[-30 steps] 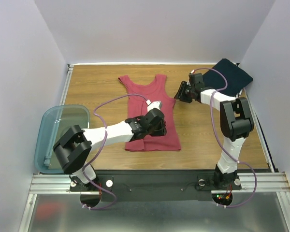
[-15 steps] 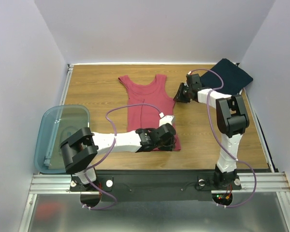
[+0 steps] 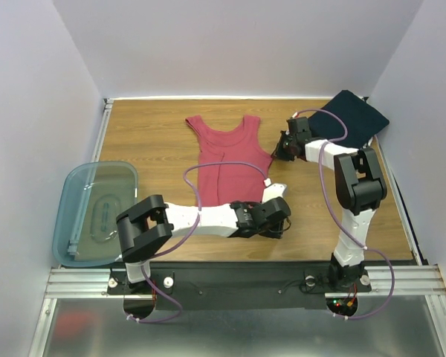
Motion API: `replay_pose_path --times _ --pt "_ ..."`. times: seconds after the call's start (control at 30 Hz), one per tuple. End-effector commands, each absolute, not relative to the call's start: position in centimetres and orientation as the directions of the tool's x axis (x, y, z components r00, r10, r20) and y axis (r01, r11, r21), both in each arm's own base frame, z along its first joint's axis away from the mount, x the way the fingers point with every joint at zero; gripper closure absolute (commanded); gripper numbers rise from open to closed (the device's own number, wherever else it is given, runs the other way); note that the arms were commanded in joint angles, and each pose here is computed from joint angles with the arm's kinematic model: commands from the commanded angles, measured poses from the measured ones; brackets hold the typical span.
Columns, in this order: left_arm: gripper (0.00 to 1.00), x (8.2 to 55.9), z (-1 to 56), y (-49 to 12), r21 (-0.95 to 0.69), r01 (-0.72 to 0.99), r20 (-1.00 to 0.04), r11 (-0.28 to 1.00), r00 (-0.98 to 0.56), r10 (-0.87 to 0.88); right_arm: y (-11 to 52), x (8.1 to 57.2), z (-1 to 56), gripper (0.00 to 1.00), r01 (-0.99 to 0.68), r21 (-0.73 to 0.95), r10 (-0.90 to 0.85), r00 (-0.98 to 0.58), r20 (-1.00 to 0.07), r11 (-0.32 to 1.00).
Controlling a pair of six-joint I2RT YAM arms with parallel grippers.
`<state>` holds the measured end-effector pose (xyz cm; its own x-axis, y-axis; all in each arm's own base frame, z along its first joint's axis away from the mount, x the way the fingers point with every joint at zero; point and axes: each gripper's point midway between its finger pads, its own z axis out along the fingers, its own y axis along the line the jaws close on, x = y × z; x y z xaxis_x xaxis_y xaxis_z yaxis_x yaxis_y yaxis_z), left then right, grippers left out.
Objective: Fold and stack the tank tops
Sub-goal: Fold the tank top
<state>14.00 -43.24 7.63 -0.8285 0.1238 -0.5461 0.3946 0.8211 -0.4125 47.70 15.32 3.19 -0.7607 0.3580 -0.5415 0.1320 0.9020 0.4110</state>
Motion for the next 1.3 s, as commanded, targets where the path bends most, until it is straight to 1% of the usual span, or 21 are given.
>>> replay_pose_path --times 0.0,0.33,0.57,0.67,0.73,0.77,0.87,0.9,1.0,1.17,1.23,1.27 --pt "0.56 14.6 8.9 -44.3 -0.379 0.405 -0.588 0.832 -0.8 0.121 14.5 47.6 4.8 1.0 0.161 0.392 0.38 -0.718 -0.584 0.906" --pt "0.56 15.1 5.9 -44.0 -0.241 0.366 -0.608 0.899 -0.779 0.153 14.3 46.8 4.3 1.0 0.17 0.388 0.382 -0.724 -0.574 0.906" --pt "0.56 14.9 4.4 -44.3 -0.209 0.369 -0.604 0.905 -0.777 0.178 14.0 46.2 3.8 0.99 0.178 0.381 0.382 -0.729 -0.568 0.907" --pt "0.58 15.1 4.0 -43.9 -0.19 0.355 -0.607 0.915 -0.775 0.175 13.9 45.9 3.7 1.0 0.181 0.378 0.382 -0.729 -0.568 0.908" --pt "0.66 15.0 3.9 -43.9 -0.186 0.354 -0.606 0.916 -0.775 0.177 13.8 45.8 3.8 1.0 0.182 0.377 0.382 -0.727 -0.571 0.908" --pt "0.74 14.9 4.1 -43.9 -0.187 0.355 -0.608 0.916 -0.774 0.176 13.7 45.7 3.9 1.0 0.183 0.377 0.384 -0.726 -0.571 0.908" --pt "0.81 14.8 4.2 -43.8 -0.18 0.357 -0.612 0.917 -0.771 0.18 13.7 45.7 4.4 1.0 0.179 0.382 0.385 -0.719 -0.578 0.907" --pt "0.87 14.7 4.4 -43.8 -0.182 0.36 -0.613 0.915 -0.77 0.18 13.6 45.6 4.5 1.0 0.181 0.381 0.386 -0.719 -0.577 0.907" --pt "1.0 14.2 4.9 -44.0 -0.194 0.375 -0.61 0.907 -0.77 0.188 12.8 45.5 4.8 1.0 0.2 0.369 0.395 -0.704 -0.591 0.908" --pt "1.0 11.9 7.0 -44.7 -0.253 0.443 -0.607 0.86 -0.765 0.215 11.0 45.0 5.6 1.0 0.235 0.362 0.419 -0.679 -0.603 0.902" --pt "1.0 10.3 7.2 -45.0 -0.295 0.483 -0.59 0.825 -0.771 0.24 9.7 44.9 6.1 1.0 0.254 0.362 0.434 -0.661 -0.612 0.897" --pt "1.0 9.6 8.1 -45.4 -0.339 0.496 -0.589 0.8 -0.775 0.231 8.9 44.6 5.9 1.0 0.274 0.361 0.447 -0.657 -0.606 0.891"
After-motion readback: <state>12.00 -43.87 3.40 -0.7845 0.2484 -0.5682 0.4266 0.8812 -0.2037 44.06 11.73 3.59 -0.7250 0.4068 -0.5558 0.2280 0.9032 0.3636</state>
